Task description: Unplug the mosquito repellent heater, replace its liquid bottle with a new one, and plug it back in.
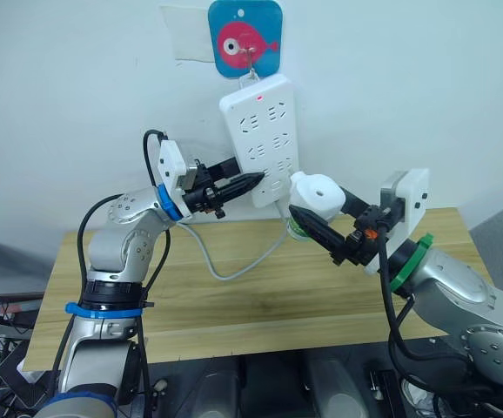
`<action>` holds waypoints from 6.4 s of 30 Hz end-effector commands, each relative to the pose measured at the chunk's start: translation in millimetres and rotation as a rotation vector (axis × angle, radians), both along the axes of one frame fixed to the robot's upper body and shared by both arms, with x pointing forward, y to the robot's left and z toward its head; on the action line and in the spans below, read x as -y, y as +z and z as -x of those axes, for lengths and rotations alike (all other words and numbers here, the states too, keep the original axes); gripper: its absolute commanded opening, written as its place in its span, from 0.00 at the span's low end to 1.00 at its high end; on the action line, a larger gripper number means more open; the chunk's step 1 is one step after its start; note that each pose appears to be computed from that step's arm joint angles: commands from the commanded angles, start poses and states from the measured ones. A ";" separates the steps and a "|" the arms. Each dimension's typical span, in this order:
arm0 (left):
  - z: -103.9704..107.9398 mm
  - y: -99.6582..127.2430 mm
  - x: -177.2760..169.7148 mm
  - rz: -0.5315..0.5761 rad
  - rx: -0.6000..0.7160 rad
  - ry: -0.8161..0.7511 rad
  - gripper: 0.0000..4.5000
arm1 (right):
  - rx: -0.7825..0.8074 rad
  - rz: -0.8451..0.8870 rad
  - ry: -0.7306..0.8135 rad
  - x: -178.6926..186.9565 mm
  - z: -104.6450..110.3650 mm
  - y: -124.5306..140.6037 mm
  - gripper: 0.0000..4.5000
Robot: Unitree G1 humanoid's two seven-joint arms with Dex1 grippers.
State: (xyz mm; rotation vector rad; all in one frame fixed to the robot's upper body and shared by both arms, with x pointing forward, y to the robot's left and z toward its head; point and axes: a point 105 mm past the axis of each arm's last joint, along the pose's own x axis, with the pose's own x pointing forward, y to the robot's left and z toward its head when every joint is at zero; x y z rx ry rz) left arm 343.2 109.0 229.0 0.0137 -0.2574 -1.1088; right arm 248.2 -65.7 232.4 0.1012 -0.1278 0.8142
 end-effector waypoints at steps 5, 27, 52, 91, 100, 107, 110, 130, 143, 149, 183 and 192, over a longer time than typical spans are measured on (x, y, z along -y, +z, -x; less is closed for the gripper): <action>-0.1 9.7 2.4 0.003 0.054 0.005 0.28 | 0.034 0.049 -0.044 -8.0 -12.9 0.6 0.70; 2.5 6.8 5.0 -0.016 0.058 -0.013 0.28 | 0.017 0.015 -0.053 -19.7 -31.1 9.1 0.70; 18.9 2.3 15.0 -0.010 0.025 -0.105 0.28 | 0.012 0.007 -0.084 -31.3 -57.4 4.0 0.70; 10.8 -8.3 8.0 -0.037 0.030 -0.049 0.28 | 0.051 0.070 -0.037 -11.4 -45.0 1.1 0.99; 7.3 -8.7 5.7 -0.038 0.025 -0.045 0.28 | 0.049 0.126 -0.038 12.2 -10.1 -1.1 0.99; -2.6 -8.1 -2.2 -0.058 0.028 -0.015 0.44 | 0.081 0.217 0.107 11.2 15.1 -4.3 1.00; -4.2 -9.5 -9.5 -0.072 0.027 0.005 0.62 | 0.082 0.218 0.113 12.6 12.8 -4.6 1.00; 100.4 -10.7 -27.4 -0.147 0.119 0.066 1.00 | 0.153 0.205 0.234 -15.7 -8.2 -17.6 0.02; 116.2 -12.6 -17.1 -0.118 0.136 0.060 1.00 | 0.194 0.212 0.132 -22.2 -26.2 -21.0 0.02; 113.6 -14.1 -14.5 -0.099 0.116 0.071 1.00 | 0.184 0.199 0.084 -15.4 -34.2 -21.0 0.02; 92.9 -27.9 -32.6 -0.150 0.018 0.182 1.00 | 0.159 0.238 0.189 2.6 -17.4 -24.3 0.22; 88.3 -31.5 -57.8 -0.296 0.030 0.304 1.00 | 0.229 0.357 0.244 44.0 -11.1 -18.2 0.93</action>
